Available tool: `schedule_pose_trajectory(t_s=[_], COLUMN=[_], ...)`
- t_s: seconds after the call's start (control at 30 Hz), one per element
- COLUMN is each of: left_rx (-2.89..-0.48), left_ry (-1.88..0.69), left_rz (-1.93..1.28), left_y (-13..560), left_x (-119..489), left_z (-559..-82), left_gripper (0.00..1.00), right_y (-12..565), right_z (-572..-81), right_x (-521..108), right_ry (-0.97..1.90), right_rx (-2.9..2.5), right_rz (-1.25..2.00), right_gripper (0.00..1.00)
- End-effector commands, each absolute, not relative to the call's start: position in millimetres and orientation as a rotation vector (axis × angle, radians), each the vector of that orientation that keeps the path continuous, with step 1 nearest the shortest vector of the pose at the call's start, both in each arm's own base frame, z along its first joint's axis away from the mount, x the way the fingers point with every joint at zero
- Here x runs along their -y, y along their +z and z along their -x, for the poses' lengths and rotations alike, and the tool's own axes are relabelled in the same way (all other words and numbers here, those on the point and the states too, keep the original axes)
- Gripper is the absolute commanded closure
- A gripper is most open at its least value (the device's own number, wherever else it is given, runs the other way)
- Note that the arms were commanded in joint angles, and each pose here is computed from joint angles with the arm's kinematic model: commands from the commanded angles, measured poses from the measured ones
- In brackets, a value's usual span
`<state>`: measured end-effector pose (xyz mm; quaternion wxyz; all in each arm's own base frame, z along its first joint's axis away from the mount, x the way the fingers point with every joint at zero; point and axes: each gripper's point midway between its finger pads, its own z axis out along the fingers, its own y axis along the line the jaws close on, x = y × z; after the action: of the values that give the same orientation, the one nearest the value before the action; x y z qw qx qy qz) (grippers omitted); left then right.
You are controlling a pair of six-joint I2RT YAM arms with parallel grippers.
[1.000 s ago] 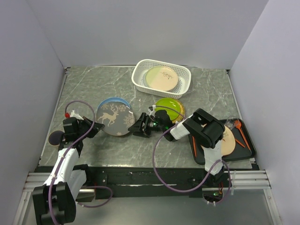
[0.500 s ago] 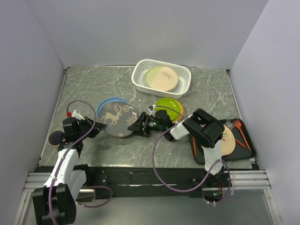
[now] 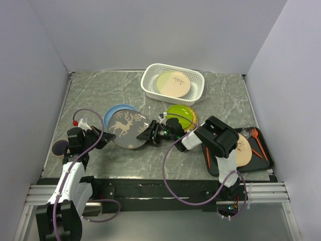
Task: Place the plates into the plastic bin on the countertop
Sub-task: Pick up the plate at the center of the board.
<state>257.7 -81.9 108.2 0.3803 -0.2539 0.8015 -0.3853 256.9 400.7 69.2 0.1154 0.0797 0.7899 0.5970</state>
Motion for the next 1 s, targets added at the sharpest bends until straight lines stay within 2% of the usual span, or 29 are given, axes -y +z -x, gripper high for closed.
schedule_pose_trajectory(t_s=[0.0,0.17,0.4,0.5,0.53,0.63,0.77,0.97], left_rx=[-1.906,-1.905,-1.909,-1.911,-1.909,-1.911,-1.909,-1.917], left_ry=[-1.088,-1.105,-1.111,-1.114,-1.115,-1.113,-1.105,-1.093], left_rz=[0.476,0.465,0.464,0.468,0.462,0.468,0.475,0.480], left_y=[150,149,146,145,146,144,145,143], left_x=[94,95,96,96,97,96,96,94], left_z=[-267,-268,-267,-267,-267,-266,-265,-268], left_gripper=[0.99,0.99,0.99,0.99,0.99,0.99,0.99,0.99], right_y=[78,80,82,83,83,84,85,90], right_z=[-264,-265,-266,-266,-265,-263,-264,-263], right_x=[-404,-405,-403,-402,-402,-401,-401,-401], right_ry=[1.786,1.802,1.801,1.801,1.802,1.810,1.825,1.836], right_rx=[-2.252,-2.242,-2.236,-2.233,-2.234,-2.226,-2.215,-2.203], right_rz=[-0.216,-0.218,-0.227,-0.228,-0.226,-0.225,-0.225,-0.210], right_gripper=[0.42,0.58,0.69,0.76,0.81,0.86,1.00,1.00])
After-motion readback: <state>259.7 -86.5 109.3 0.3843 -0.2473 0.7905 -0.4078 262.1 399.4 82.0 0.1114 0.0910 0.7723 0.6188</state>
